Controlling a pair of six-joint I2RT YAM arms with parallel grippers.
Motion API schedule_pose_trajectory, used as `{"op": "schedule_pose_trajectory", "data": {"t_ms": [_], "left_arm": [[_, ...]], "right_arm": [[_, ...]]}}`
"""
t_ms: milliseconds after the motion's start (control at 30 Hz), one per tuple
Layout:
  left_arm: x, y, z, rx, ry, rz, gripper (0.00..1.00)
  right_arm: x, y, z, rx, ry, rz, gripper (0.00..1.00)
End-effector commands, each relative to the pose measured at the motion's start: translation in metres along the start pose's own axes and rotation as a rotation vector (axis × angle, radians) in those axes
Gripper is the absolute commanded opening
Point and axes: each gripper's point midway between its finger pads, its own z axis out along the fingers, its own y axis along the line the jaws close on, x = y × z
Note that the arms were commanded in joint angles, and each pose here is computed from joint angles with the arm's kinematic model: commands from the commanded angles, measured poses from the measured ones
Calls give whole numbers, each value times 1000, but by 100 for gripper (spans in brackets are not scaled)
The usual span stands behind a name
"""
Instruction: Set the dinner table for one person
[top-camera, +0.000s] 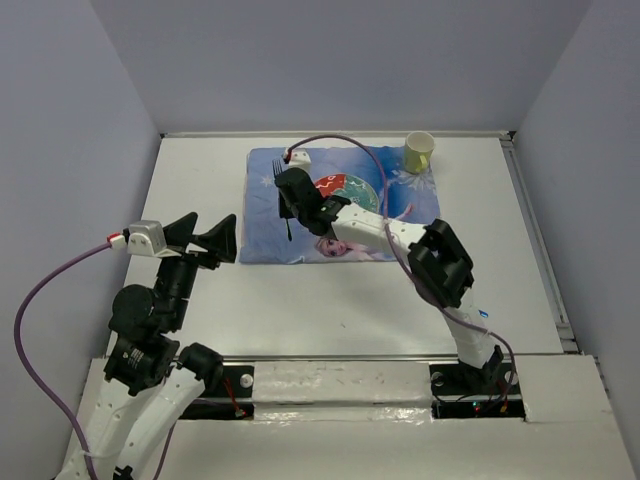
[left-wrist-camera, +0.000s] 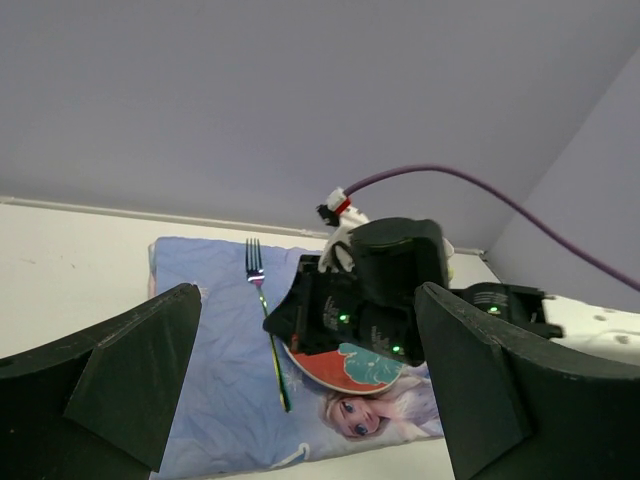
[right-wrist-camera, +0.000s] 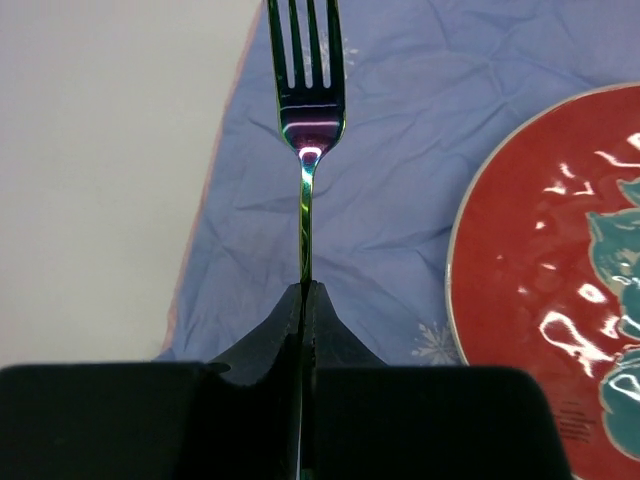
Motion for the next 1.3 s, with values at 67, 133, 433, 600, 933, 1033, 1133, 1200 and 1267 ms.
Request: {"op": "schedule_pose_trajectory", "data": {"t_ms": [67,133,433,600,933,1033,1133,1200,1267], "left_arm": [[-14,-7,-1,34,-48,-9,99],[-13,-7,-1,35,-46,-7,99],[-11,-11,0,51,-36,-13,99],[-10,-12,1,54,-32,-12,99],[-9,-13,1,60,-30,-14,99],[-8,-13,1,61,-28,-14,99],[-9,-13,1,60,-30,-13,99],[-9,-13,0,59,-32,-15,99],[-9,-13,0,59,-32,-15,99]], "right_arm": [[3,-5,38,63,-19,148,0],[18,-7,49,75,1,156,0],[38,-28,82,119,23,244,0],[32,-29,92,116,7,251,0],[46,-38,109,122,34,275,0],[46,-33,109,102,42,289,0],[46,-30,108,91,48,299,2],[44,-31,108,94,44,295,14],[41,-29,106,84,45,296,28]]}}
